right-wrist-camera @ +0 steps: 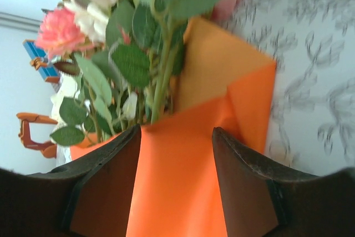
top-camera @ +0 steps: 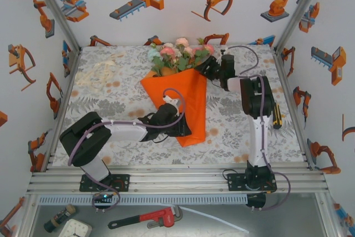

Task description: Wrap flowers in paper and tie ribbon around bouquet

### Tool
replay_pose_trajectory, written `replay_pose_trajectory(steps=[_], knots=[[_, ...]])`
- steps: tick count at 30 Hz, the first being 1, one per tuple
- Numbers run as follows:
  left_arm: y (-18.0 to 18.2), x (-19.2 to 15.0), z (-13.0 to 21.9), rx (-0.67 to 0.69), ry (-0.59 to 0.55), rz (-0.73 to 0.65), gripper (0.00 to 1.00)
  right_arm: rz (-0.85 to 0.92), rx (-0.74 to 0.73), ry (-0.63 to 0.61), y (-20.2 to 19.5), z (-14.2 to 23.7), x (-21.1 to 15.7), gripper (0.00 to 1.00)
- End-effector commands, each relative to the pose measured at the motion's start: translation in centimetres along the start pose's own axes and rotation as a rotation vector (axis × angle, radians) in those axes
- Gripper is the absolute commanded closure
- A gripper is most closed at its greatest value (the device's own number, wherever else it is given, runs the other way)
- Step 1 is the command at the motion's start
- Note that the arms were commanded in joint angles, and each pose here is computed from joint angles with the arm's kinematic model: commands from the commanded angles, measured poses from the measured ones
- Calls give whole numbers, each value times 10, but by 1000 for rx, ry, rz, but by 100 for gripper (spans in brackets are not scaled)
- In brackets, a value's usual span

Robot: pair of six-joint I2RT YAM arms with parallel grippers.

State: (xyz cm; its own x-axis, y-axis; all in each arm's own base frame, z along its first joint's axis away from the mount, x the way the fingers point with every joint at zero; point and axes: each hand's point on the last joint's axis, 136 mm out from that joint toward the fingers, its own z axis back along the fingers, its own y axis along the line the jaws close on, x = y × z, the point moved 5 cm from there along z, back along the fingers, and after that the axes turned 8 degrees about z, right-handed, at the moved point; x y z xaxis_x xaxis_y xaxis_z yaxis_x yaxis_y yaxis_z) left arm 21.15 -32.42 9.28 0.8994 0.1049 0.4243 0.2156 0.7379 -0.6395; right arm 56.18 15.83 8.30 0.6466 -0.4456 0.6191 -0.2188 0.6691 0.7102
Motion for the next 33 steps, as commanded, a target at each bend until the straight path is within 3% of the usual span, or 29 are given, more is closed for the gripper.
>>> replay_pose_trajectory(steps=[1, 10, 15, 21, 27, 33], knots=[[34, -9, 3, 145, 17, 1, 54, -13, -107, 32, -30, -10, 0, 47], [75, 5, 17, 287, -34, 45, 54, 79, -192, -19, -12, 36, 10, 46], [71, 6, 17, 228, -2, 32, 54, 97, -139, -4, 6, 48, 11, 46], [60, 6, 24, 183, -2, 31, 49, 143, -67, -59, 62, 95, 26, 45], [39, 23, 41, 161, -48, 16, 45, 169, -18, -3, 105, 130, -42, 45], [20, 42, 59, 143, -105, -9, 45, 193, 2, 127, 138, 133, -116, 45]])
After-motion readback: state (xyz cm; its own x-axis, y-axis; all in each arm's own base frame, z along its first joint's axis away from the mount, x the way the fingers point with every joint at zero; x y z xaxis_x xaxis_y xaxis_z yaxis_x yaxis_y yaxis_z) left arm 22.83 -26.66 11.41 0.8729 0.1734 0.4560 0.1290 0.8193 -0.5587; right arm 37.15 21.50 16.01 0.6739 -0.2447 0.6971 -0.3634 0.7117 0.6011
